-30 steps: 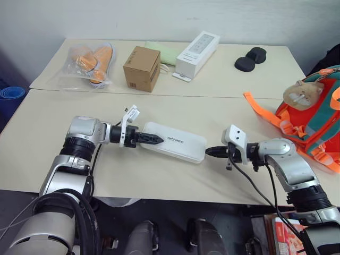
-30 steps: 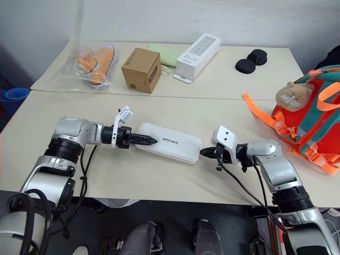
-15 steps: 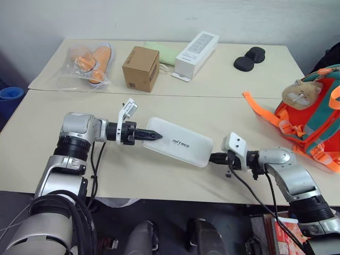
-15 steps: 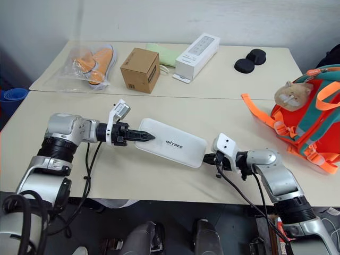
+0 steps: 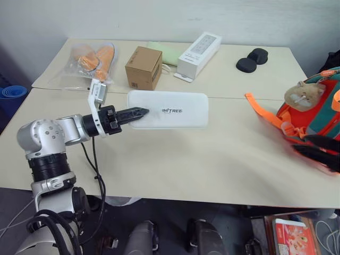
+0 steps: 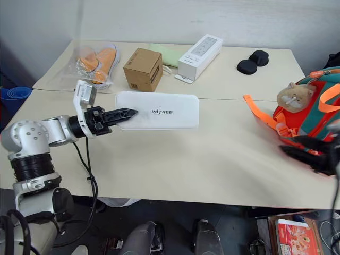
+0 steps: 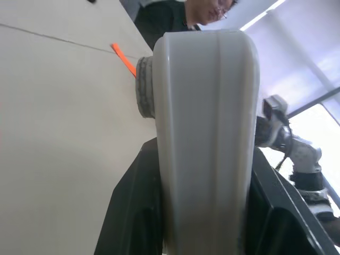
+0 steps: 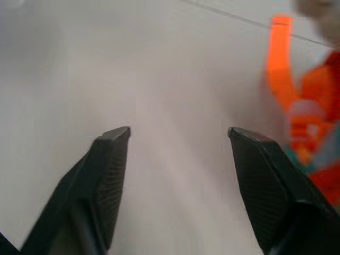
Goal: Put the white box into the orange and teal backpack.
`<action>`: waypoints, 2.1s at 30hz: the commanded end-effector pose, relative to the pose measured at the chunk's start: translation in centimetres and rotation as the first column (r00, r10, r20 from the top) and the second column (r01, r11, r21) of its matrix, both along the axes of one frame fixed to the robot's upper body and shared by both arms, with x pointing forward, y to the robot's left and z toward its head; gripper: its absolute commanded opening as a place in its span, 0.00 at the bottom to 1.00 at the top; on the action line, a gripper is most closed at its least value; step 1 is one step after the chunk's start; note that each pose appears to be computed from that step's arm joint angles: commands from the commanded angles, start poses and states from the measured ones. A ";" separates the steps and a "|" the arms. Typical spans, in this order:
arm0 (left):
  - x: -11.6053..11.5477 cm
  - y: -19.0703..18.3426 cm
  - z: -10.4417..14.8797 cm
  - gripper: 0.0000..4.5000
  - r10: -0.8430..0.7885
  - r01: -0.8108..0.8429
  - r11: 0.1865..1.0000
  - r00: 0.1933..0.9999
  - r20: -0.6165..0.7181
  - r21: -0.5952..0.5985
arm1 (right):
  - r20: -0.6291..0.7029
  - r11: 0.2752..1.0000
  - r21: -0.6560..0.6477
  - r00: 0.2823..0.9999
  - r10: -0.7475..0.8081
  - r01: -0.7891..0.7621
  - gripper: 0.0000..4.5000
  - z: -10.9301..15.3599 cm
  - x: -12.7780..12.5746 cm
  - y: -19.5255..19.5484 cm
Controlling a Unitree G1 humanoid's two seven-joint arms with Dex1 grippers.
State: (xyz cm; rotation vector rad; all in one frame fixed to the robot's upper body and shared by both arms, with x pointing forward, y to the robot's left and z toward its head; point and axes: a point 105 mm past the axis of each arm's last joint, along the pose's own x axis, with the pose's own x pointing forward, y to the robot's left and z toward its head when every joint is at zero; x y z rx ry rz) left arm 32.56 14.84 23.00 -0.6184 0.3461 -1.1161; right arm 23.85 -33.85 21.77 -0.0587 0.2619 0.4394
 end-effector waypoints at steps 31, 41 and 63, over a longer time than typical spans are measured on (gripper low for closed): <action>0.8 -1.0 4.2 0.29 0.143 -0.159 0.986 0.954 0.262 0.040 | 0.165 0.934 0.331 0.966 -0.198 0.135 0.85 -0.4 10.3 -1.2; 1.9 0.7 4.5 0.29 0.242 -0.272 0.961 0.912 0.330 0.048 | 0.240 0.950 0.290 0.970 0.041 -0.112 0.08 2.8 10.1 3.8; -0.9 0.6 11.0 0.29 0.140 -0.160 0.987 0.721 0.678 -0.034 | 0.143 0.295 0.297 0.348 0.926 -0.908 0.01 9.4 -3.9 18.7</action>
